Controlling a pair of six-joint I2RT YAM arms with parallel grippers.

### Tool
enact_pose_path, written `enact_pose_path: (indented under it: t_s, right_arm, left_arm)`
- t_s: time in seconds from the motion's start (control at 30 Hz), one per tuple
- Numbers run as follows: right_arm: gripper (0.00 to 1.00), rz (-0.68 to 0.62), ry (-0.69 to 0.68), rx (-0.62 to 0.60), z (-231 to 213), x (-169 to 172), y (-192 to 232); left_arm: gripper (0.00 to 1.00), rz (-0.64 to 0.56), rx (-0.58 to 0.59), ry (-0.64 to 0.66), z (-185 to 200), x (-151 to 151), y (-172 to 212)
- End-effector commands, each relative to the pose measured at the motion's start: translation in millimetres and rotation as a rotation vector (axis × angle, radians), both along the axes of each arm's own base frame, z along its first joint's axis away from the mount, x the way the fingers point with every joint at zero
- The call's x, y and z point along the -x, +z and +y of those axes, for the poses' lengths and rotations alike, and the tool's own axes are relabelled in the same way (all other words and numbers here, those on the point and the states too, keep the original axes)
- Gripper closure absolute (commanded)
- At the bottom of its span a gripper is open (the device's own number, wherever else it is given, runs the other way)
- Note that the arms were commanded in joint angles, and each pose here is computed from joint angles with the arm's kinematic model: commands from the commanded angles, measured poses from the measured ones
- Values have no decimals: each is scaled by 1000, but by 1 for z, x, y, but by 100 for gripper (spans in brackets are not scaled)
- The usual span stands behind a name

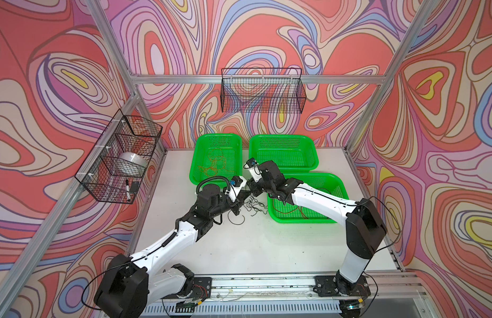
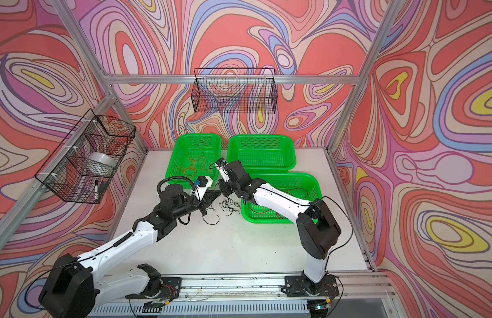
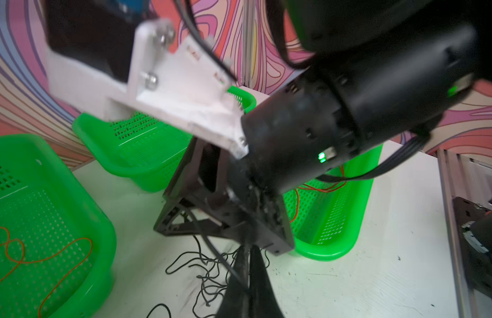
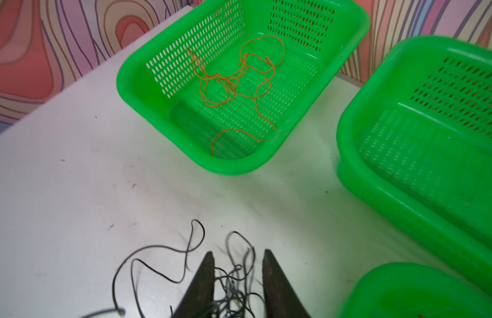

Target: Untangle the cables

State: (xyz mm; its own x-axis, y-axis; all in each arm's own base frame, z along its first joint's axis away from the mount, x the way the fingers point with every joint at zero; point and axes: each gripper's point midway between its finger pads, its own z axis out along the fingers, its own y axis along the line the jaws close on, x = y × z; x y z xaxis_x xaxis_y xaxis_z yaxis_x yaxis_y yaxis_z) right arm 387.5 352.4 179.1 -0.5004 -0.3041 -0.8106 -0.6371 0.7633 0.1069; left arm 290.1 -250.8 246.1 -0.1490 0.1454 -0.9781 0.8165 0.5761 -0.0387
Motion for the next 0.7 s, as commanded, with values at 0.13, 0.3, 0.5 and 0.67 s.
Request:
enact_pose_path:
  t_s: [0.13,0.3,0.5,0.67]
  right_arm:
    - [71,132,-7,-173,17,0,-30]
    - [87,201,-64,-163,12,-3,-66]
    - [74,157,-28,-182,8,4,-60]
    - [59,-55,9,-190,-12,13,0]
  left_arm:
    - [100,-105,13,-83,-3,19,58]
    - [100,-161,-15,-67,1,18,85]
    - [100,-214,-37,-58,3,18,127]
    - [100,-238,2,-51,2,16,151]
